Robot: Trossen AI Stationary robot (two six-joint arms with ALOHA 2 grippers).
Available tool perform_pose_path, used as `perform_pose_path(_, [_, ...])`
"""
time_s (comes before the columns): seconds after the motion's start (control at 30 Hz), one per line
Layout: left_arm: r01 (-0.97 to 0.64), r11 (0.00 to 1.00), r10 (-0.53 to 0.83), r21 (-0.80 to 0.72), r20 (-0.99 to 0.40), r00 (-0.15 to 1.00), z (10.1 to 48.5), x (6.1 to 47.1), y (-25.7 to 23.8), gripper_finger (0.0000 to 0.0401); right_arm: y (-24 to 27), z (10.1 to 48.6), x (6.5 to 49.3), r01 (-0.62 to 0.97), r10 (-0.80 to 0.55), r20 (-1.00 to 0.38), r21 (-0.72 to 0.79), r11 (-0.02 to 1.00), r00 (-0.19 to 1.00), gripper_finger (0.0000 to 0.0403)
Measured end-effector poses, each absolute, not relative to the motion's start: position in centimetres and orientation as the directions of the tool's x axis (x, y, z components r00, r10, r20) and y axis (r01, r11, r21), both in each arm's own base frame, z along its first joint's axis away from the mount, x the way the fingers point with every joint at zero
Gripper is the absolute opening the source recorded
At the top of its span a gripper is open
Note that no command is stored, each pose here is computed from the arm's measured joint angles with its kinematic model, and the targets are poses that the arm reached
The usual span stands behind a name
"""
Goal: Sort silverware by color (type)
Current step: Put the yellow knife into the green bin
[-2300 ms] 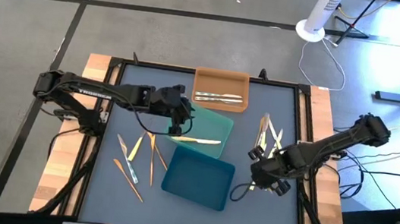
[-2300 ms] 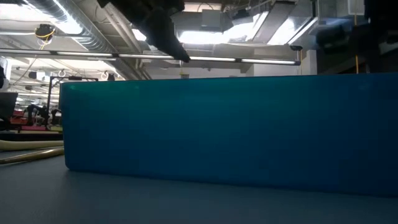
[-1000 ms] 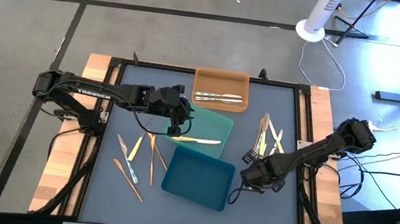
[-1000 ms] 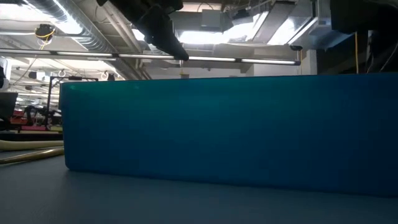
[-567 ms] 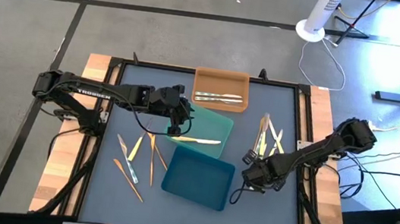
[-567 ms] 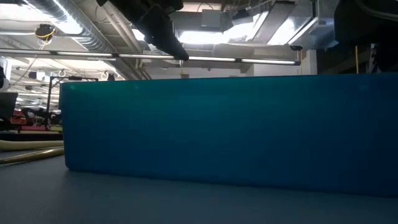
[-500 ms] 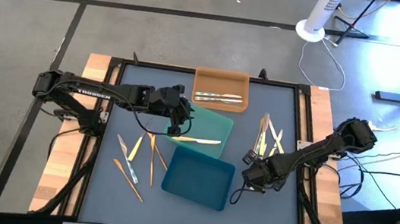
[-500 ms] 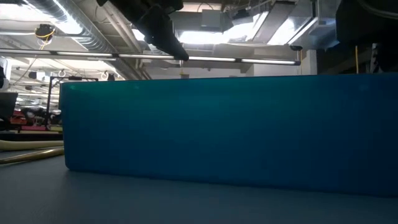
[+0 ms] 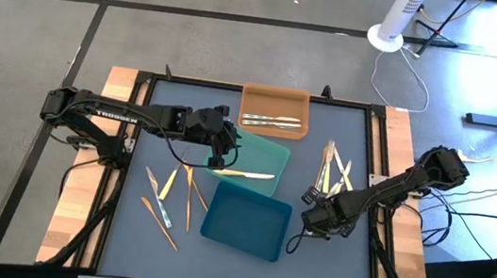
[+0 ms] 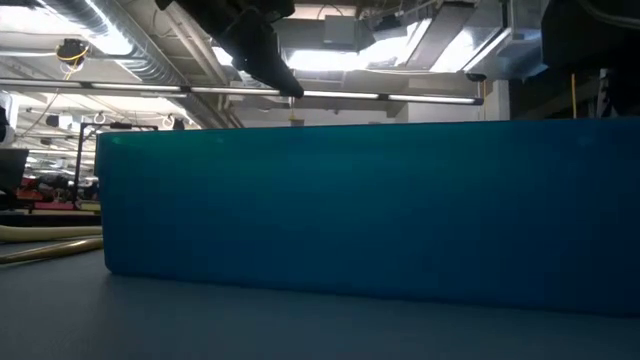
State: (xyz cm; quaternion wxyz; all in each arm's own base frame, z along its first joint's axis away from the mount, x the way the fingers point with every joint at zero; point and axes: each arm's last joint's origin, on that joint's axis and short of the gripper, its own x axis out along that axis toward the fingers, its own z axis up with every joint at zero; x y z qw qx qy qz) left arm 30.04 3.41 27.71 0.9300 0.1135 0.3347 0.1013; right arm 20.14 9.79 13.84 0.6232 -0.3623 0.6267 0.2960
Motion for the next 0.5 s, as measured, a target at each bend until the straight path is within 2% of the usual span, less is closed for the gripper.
perform_pose_path(0.5, [-0.111, 0.953, 0.265, 0.281, -0.599, 0.755, 27.71, 30.04, 3.43, 0.0110, 9.82, 13.87, 20.19, -0.823, -0.082, -0.996, -0.078, 0.562, 0.038, 0.0029])
